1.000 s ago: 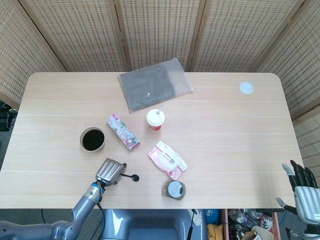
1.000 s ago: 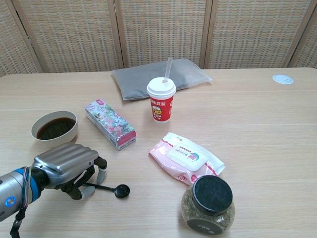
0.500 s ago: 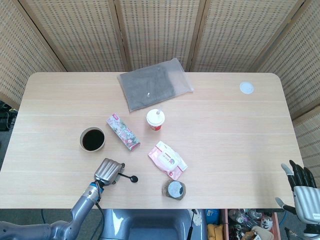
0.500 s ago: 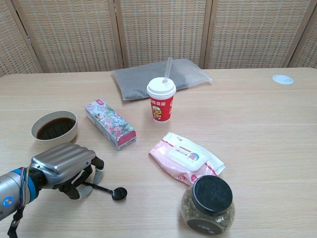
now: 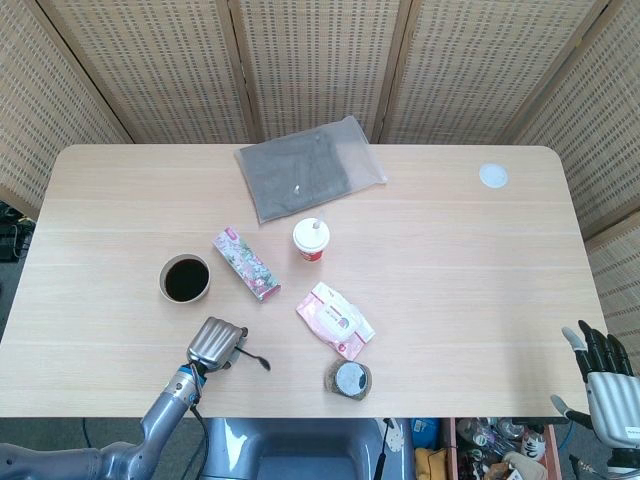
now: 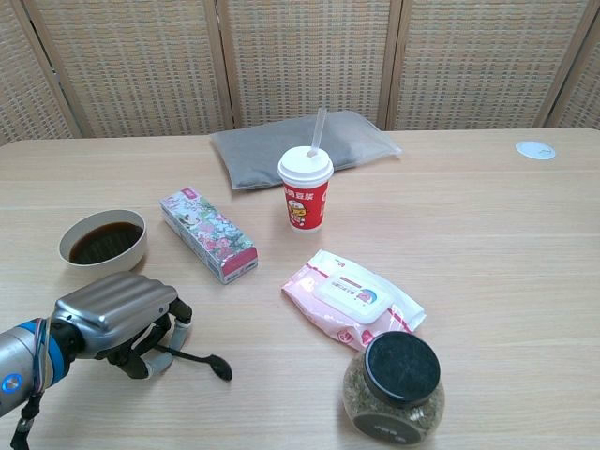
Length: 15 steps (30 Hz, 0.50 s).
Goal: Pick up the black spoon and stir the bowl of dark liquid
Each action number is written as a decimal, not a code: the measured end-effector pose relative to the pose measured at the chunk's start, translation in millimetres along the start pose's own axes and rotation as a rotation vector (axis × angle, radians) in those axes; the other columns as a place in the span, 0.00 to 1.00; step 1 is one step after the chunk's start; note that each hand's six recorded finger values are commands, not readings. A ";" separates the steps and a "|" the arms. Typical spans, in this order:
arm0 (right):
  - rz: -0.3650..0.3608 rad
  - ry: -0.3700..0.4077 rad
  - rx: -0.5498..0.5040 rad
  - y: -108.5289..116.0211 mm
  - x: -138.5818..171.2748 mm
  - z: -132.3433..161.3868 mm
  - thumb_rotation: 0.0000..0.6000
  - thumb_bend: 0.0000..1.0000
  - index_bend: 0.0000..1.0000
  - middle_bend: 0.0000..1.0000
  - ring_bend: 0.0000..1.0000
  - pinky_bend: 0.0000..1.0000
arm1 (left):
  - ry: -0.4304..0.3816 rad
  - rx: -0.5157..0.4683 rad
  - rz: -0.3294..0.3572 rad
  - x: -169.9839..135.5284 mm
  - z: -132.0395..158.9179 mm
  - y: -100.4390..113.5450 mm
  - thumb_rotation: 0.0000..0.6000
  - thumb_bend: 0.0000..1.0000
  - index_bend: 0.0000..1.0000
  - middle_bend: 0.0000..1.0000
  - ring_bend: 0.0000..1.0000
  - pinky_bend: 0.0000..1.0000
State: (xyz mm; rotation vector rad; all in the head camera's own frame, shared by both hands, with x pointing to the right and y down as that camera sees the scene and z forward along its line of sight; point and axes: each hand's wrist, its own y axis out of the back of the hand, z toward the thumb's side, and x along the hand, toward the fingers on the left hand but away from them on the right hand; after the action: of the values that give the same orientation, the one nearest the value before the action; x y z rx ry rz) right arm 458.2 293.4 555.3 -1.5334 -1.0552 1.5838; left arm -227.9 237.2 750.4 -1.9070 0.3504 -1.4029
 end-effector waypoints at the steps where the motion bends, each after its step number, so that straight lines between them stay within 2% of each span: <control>1: -0.001 0.000 0.000 0.2 0.1 -0.1 1.00 0.09 0.07 0.09 0.00 0.00 | 0.001 -0.001 0.002 -0.2 -0.3 0.7 1.00 0.41 0.61 0.81 0.71 0.73; 15: -0.004 -0.001 -0.007 -0.1 1.5 -1.5 1.00 0.09 0.08 0.09 0.00 0.00 | 0.002 -0.004 0.031 -0.8 -2.3 12.0 1.00 0.41 0.66 0.82 0.72 0.73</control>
State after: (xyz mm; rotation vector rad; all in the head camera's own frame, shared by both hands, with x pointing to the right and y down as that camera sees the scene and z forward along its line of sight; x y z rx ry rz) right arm 459.6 294.9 554.8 -1.5346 -1.0643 1.5795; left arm -228.0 228.4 741.8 -1.8962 0.3827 -1.3845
